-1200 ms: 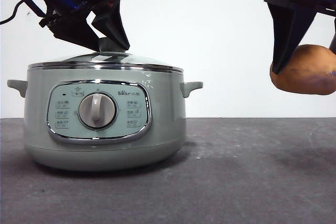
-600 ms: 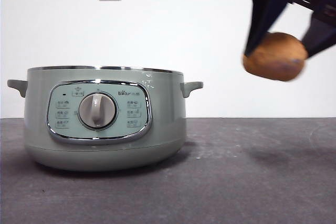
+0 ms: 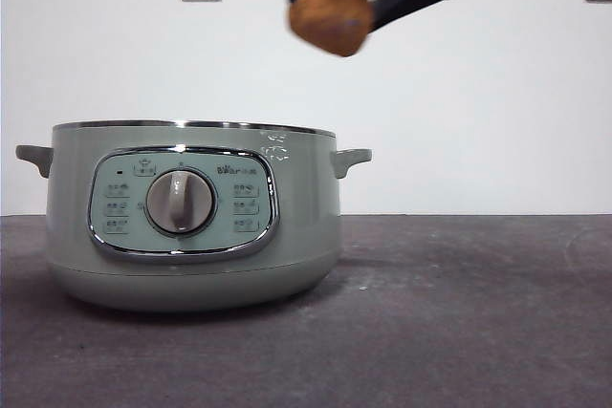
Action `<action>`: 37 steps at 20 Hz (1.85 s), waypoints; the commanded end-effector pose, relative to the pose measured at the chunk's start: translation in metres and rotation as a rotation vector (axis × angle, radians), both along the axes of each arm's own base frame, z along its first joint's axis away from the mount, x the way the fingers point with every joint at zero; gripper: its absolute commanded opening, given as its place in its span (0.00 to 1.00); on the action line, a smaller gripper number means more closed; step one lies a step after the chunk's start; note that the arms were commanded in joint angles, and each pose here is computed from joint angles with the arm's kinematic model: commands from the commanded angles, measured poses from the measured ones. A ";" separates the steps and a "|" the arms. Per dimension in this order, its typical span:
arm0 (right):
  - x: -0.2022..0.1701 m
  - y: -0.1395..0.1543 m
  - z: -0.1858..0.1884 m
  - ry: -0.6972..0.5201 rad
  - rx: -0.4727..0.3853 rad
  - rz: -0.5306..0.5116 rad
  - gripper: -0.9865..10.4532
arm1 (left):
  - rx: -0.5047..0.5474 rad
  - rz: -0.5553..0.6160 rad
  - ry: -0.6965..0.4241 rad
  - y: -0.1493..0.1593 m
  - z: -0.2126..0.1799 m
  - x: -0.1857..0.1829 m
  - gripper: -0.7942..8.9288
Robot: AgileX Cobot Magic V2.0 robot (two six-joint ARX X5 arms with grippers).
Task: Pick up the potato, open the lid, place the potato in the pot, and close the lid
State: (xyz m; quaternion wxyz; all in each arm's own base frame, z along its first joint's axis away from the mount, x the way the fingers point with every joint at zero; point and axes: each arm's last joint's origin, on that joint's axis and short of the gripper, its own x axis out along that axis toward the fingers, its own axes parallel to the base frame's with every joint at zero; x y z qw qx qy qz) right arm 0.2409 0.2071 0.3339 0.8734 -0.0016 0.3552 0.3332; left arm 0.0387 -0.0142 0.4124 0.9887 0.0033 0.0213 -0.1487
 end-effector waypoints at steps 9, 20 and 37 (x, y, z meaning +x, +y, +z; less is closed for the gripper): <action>0.087 0.103 -0.047 -0.025 -0.226 0.211 0.08 | 0.010 0.011 0.016 0.003 -0.001 -0.006 0.07; 0.091 0.133 -0.121 0.080 -0.373 0.322 0.08 | 0.015 0.024 0.023 0.004 -0.002 -0.006 0.07; 0.043 0.080 0.006 -0.040 -0.309 0.249 0.50 | 0.064 0.034 0.099 -0.018 -0.001 0.038 0.07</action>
